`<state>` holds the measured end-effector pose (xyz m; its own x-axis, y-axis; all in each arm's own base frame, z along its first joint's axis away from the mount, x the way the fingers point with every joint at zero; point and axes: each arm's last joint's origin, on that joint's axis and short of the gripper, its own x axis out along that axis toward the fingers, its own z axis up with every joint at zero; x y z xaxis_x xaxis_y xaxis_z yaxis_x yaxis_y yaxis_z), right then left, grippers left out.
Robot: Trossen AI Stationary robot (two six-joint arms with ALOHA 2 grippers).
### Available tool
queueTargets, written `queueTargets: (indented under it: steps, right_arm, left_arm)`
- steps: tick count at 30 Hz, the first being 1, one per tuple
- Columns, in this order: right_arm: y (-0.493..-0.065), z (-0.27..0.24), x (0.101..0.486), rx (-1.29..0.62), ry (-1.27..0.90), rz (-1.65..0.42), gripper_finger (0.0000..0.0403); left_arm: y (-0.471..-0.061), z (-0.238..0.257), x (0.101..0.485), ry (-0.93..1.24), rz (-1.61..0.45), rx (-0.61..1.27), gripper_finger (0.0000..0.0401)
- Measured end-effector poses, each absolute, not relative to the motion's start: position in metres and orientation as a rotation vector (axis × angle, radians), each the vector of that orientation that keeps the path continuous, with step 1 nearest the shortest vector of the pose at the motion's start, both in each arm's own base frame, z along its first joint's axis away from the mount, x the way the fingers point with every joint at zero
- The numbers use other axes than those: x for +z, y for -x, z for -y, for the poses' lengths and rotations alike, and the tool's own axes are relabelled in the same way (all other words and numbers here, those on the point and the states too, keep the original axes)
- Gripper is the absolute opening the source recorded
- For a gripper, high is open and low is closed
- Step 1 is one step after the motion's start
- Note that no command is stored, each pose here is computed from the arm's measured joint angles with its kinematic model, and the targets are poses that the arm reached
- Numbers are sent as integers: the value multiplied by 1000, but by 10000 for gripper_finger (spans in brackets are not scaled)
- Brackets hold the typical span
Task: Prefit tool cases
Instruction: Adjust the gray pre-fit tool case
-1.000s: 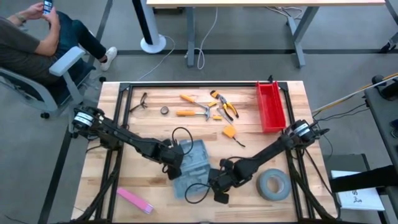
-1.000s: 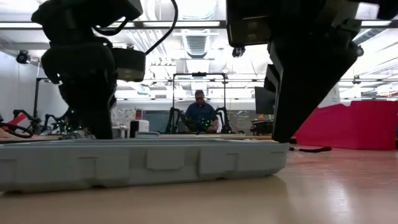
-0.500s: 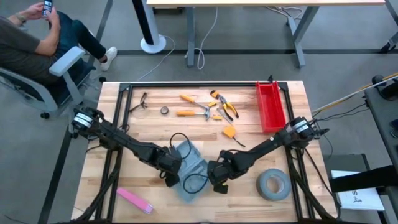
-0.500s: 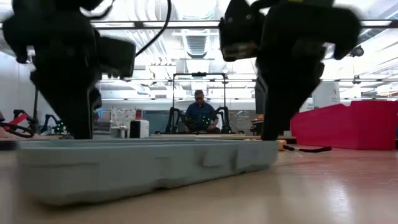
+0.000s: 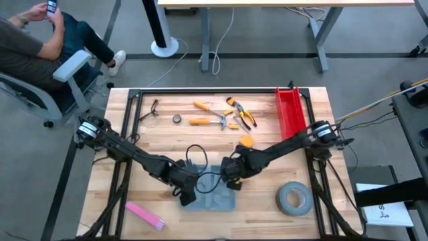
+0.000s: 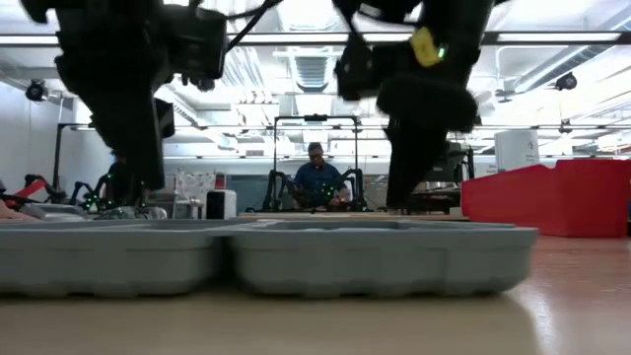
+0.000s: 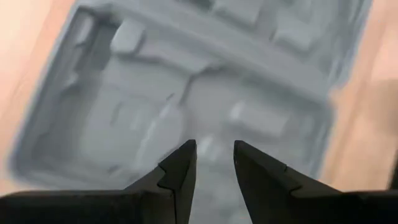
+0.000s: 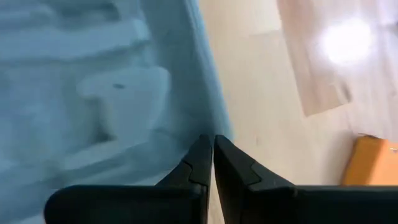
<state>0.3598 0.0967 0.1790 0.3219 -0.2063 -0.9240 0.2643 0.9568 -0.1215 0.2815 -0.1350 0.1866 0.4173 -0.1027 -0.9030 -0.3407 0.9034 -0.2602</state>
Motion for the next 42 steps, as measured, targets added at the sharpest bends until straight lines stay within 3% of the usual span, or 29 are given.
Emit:
queueTargets:
  steps: [12, 21, 33, 42]
  right_arm:
    - [-347, -133, 196, -144, -161, -1194, 0]
    - [-354, -152, 199, -18, -203, -1095, 0]
    - [-354, -151, 181, -34, -185, -1140, 0]
    - [-360, -143, 167, -65, -177, -1171, 0]
  left_arm:
    - [-277, 130, 180, 378, -1147, 210, 113]
    - [-282, 132, 182, 267, -1125, 61, 113]
    - [-273, 129, 177, 151, -1216, 24, 112]
    - [-271, 118, 176, 143, -1234, 161, 60]
